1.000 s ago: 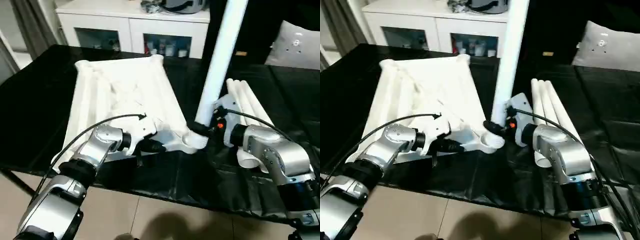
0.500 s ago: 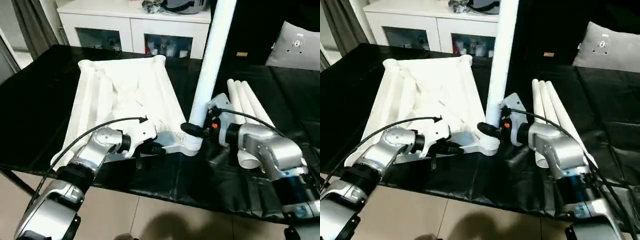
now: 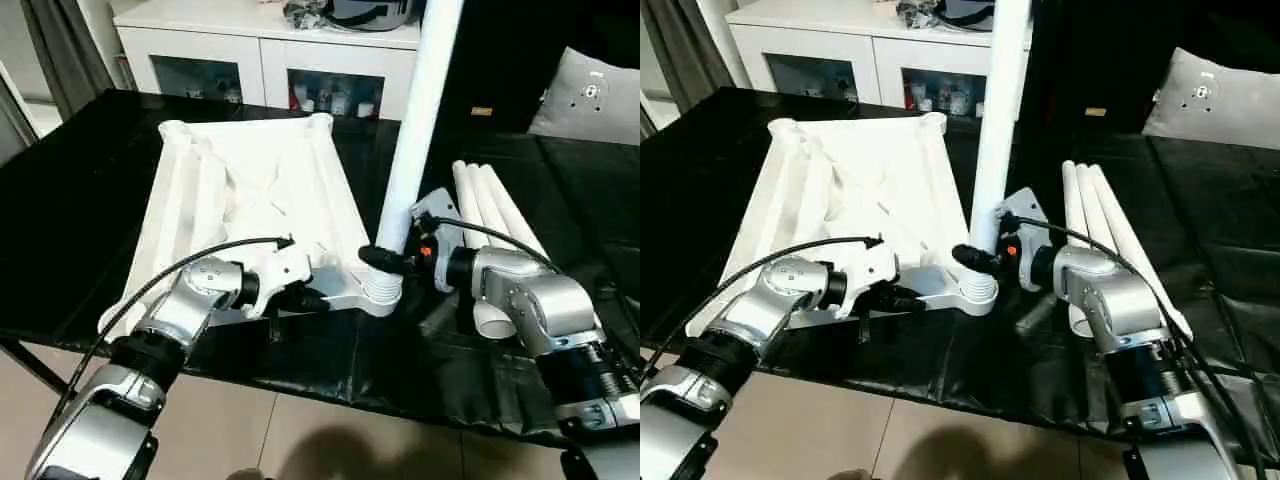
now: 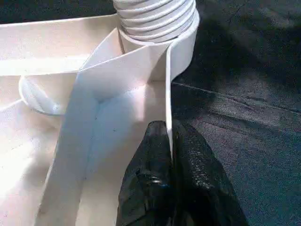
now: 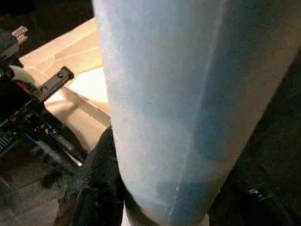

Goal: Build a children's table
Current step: Insert table leg to table base

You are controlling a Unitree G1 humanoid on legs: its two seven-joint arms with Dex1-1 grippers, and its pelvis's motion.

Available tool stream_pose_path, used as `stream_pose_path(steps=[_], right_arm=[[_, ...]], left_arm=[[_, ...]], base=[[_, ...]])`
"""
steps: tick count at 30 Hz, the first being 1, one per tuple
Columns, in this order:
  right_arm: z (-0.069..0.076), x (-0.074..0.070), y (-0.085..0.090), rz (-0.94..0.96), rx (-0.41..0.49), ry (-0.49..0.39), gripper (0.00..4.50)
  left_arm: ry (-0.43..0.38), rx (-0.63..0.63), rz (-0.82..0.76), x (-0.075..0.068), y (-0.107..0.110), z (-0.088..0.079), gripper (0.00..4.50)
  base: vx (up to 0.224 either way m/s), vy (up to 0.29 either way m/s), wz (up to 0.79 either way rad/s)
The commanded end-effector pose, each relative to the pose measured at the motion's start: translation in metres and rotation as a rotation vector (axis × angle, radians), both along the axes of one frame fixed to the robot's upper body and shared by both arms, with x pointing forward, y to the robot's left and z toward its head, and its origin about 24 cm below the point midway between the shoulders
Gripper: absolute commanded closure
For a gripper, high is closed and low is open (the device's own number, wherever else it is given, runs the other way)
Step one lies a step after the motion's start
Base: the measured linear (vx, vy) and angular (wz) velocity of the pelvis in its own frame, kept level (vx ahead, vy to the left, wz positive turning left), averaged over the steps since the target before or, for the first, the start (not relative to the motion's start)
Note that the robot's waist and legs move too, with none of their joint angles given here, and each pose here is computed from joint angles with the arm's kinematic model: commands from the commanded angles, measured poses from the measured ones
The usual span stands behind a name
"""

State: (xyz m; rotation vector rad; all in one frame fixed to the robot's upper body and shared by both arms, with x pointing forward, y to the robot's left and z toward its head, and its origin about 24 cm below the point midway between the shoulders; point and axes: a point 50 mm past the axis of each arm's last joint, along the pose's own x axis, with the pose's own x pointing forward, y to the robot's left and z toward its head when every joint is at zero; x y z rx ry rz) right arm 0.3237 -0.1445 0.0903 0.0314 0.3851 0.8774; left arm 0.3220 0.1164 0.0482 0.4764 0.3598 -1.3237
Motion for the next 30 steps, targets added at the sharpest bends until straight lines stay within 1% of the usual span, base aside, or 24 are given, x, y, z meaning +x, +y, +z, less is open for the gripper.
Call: stream_pose_path(steps=[1, 3, 5, 6, 9, 11, 13, 14, 15, 16, 17, 18, 20, 21, 25, 28, 29, 30], right_arm=[[-0.013, -0.004, -0.005, -0.037, 0.083, 0.066, 2.62], [-0.015, -0.006, -0.007, -0.053, 0.115, 0.072, 2.62], [-0.018, -0.007, -0.009, -0.060, 0.121, 0.075, 2.62], [-0.024, -0.012, -0.012, -0.079, 0.140, 0.079, 2.62], [-0.032, -0.017, -0.016, -0.134, 0.173, 0.071, 2.62], [-0.037, -0.022, -0.017, -0.137, 0.174, 0.065, 2.62], [-0.045, -0.030, -0.017, -0.142, 0.156, 0.041, 2.62], [-0.047, -0.034, -0.018, -0.147, 0.130, 0.021, 2.62], [-0.048, -0.034, -0.018, -0.149, 0.121, 0.016, 2.62], [-0.049, -0.036, -0.019, -0.146, 0.081, 0.002, 2.62], [-0.049, -0.036, -0.019, -0.146, 0.081, 0.002, 2.62], [-0.051, -0.039, -0.019, -0.115, 0.002, -0.024, 2.62], [-0.052, -0.042, -0.018, -0.067, -0.066, -0.038, 2.62], [-0.052, -0.042, -0.017, -0.050, -0.082, -0.039, 2.62], [-0.049, -0.041, -0.014, -0.023, -0.097, -0.035, 2.62], [-0.047, -0.039, -0.011, 0.032, -0.117, -0.028, 2.62], [-0.048, -0.038, -0.010, 0.077, -0.133, 0.004, 2.62], [-0.048, -0.038, -0.010, 0.077, -0.133, 0.004, 2.62]], left_arm=[[0.054, -0.031, 0.002, -0.006, -0.004, -0.010, 4.50], [0.054, -0.041, 0.013, -0.005, -0.004, -0.010, 4.50], [0.053, -0.042, 0.018, -0.005, -0.004, -0.010, 4.50], [0.053, -0.044, 0.027, -0.004, -0.004, -0.010, 4.50], [0.053, -0.048, 0.038, -0.003, -0.004, -0.011, 4.50], [0.054, -0.052, 0.043, -0.003, -0.004, -0.011, 4.50], [0.055, -0.058, 0.053, -0.003, -0.005, -0.011, 4.50], [0.057, -0.060, 0.056, -0.003, -0.005, -0.012, 4.50], [0.057, -0.061, 0.057, -0.003, -0.005, -0.012, 4.50], [0.058, -0.060, 0.058, -0.003, -0.006, -0.013, 4.50], [0.058, -0.060, 0.058, -0.003, -0.006, -0.013, 4.50], [0.060, -0.059, 0.058, -0.003, -0.006, -0.013, 4.50], [0.061, -0.056, 0.055, -0.004, -0.006, -0.014, 4.50], [0.062, -0.053, 0.052, -0.004, -0.006, -0.014, 4.50], [0.061, -0.045, 0.041, -0.004, -0.005, -0.013, 4.50], [0.059, -0.025, 0.012, -0.004, -0.004, -0.011, 4.50], [0.053, -0.008, -0.006, -0.003, -0.003, -0.010, 4.50], [0.053, -0.008, -0.006, -0.003, -0.003, -0.010, 4.50]], base=[[0.000, 0.000, 0.00], [0.000, 0.000, 0.00], [0.000, 0.000, 0.00], [0.000, 0.000, 0.00], [0.000, 0.000, 0.00], [0.000, 0.000, 0.00], [0.000, 0.000, 0.00], [0.000, 0.000, 0.00], [0.000, 0.000, 0.00], [0.000, 0.000, 0.00], [0.000, 0.000, 0.00], [0.000, 0.000, 0.00], [0.000, 0.000, 0.00], [0.000, 0.000, 0.00], [0.000, 0.000, 0.00], [0.000, 0.000, 0.00], [0.000, 0.000, 0.00], [0.000, 0.000, 0.00]])
